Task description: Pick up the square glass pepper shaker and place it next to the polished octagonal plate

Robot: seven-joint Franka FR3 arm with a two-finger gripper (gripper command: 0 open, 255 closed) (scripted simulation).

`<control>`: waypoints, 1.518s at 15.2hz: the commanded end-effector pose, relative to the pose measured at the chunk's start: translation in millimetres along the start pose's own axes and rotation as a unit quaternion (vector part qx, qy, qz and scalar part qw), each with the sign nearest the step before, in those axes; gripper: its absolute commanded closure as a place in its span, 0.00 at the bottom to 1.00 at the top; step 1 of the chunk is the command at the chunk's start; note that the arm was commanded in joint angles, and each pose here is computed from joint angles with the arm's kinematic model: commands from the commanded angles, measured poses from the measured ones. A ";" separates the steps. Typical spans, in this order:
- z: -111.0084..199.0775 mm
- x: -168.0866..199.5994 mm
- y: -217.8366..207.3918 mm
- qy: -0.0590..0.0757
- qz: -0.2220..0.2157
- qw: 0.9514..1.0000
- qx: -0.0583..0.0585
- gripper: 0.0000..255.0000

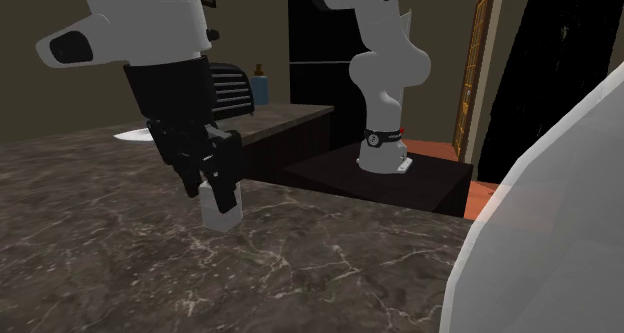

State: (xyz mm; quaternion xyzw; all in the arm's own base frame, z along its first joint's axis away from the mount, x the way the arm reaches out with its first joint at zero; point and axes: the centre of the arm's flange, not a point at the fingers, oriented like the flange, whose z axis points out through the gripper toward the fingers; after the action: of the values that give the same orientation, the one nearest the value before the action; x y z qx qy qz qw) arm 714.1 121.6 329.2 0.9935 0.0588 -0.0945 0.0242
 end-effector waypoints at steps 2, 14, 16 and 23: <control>0.0 0.0 0.0 0.000 0.000 1.000 0.000 1.00; -25.9 -5.0 1.0 0.000 0.000 1.000 0.000 1.00; -36.2 -7.0 1.4 0.000 0.000 1.000 0.000 1.00; -72.5 -14.1 2.7 0.000 0.000 1.000 0.000 1.00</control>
State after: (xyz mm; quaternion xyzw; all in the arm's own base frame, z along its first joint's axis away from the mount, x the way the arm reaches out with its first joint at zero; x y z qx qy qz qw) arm 714.0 120.7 397.5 0.9935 0.0589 -0.0942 0.0241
